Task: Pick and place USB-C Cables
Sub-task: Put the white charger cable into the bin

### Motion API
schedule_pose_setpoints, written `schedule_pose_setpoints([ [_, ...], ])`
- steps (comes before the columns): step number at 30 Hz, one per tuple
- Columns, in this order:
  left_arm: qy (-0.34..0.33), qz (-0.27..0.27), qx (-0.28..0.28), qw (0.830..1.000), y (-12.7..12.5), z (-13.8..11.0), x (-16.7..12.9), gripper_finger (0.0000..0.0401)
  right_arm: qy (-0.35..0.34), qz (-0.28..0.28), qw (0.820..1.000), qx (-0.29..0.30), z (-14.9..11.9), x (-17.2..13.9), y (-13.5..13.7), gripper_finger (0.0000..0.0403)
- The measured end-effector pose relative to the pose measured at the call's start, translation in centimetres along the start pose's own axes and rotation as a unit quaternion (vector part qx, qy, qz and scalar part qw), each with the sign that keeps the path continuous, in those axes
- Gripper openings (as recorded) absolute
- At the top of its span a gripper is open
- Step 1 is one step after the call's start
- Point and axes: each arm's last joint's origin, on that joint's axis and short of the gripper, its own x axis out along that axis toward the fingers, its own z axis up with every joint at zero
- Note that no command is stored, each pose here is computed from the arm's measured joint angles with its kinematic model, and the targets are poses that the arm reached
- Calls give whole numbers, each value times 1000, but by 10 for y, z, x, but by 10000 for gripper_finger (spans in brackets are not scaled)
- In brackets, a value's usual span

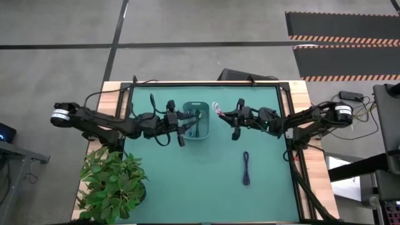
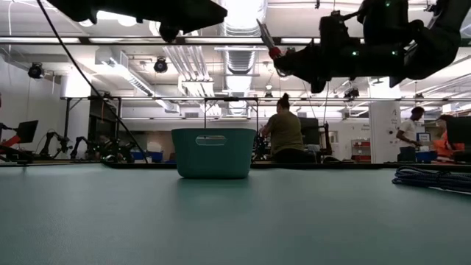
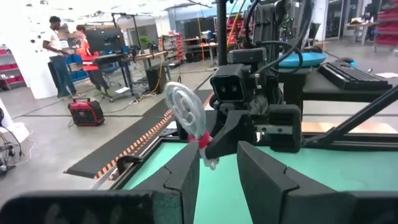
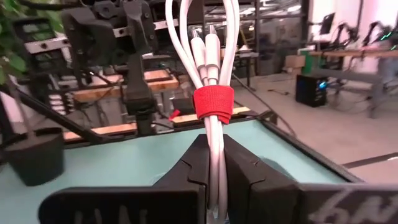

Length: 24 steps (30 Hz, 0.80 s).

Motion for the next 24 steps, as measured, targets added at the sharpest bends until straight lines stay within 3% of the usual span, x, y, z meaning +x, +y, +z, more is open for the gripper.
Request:
schedule_pose_setpoints([
  [14, -100, 15, -52, 994, -16, -29, 36, 93, 1, -69, 996, -63, 0, 9, 20, 13],
  [20, -92, 21, -65, 993, -18, -42, 46, 99, 2, -68, 995, -68, 0, 9, 20, 13],
  [24, -89, 25, -88, 992, -16, -44, 51, 129, 2, -68, 995, -68, 0, 9, 20, 13],
])
